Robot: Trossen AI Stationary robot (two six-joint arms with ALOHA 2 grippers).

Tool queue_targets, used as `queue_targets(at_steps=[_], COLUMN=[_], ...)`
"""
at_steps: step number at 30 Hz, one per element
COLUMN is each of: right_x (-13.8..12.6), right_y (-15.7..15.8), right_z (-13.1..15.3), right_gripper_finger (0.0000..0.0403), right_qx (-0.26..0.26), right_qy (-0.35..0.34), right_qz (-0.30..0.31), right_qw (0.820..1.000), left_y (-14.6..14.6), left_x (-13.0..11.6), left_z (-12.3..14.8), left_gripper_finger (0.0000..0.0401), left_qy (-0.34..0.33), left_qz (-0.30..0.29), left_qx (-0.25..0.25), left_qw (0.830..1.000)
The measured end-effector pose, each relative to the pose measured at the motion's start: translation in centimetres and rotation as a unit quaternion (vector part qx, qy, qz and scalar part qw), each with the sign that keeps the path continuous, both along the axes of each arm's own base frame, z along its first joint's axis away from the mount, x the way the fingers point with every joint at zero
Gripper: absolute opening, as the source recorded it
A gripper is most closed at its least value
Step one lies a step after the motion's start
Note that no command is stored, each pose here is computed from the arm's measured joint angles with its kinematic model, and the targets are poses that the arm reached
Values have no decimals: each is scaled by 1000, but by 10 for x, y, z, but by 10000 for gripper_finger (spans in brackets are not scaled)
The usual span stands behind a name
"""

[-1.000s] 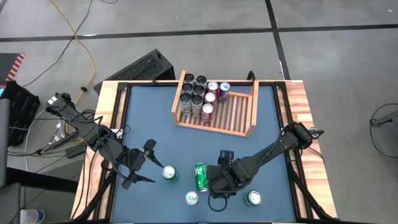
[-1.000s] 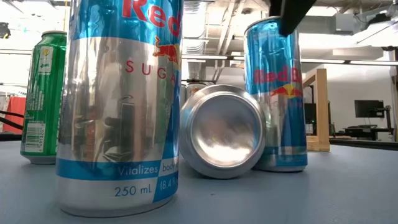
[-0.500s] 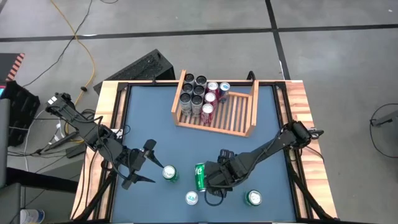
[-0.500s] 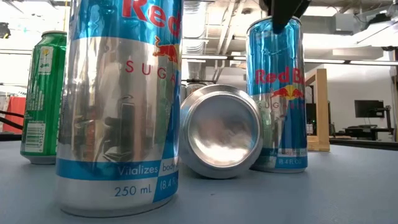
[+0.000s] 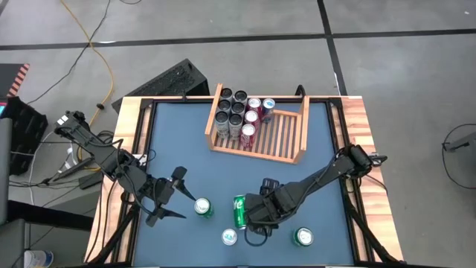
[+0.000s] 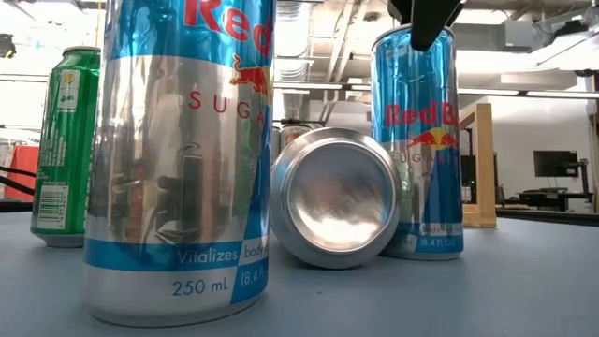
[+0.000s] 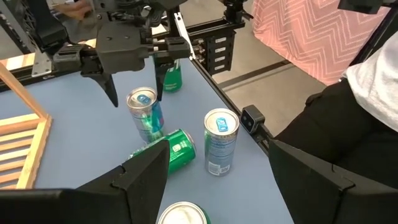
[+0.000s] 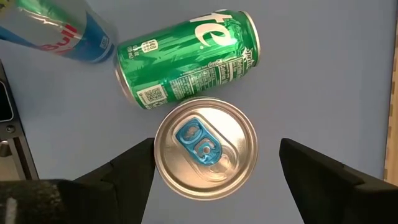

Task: Place canned beverage on shelf
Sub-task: Put the blue soda can on the shelf aligned with the other blue soda can

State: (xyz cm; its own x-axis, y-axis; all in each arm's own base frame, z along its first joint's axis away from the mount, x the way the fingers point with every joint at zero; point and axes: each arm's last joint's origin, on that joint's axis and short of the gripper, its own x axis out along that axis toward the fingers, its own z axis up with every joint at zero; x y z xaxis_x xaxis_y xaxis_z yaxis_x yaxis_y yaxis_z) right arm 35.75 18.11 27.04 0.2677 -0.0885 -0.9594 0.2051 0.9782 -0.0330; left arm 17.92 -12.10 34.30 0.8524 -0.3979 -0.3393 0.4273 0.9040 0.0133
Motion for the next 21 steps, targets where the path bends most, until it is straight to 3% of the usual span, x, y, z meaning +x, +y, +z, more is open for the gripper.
queue_targets(at_steps=[12, 21], right_x=[2, 2], right_y=[0, 0], right_z=[0, 0], right_gripper_finger=[320, 264], right_qx=[2, 12], right_qy=[-7, 0], right_qz=[8, 10], right_qw=[1000, 1000], left_y=[0, 0], left_x=[0, 0], left_z=[0, 0], left_gripper_finger=[261, 261], left_qy=[0, 0], left_qz=[0, 0], left_qx=[0, -1], left_qw=[1000, 1000])
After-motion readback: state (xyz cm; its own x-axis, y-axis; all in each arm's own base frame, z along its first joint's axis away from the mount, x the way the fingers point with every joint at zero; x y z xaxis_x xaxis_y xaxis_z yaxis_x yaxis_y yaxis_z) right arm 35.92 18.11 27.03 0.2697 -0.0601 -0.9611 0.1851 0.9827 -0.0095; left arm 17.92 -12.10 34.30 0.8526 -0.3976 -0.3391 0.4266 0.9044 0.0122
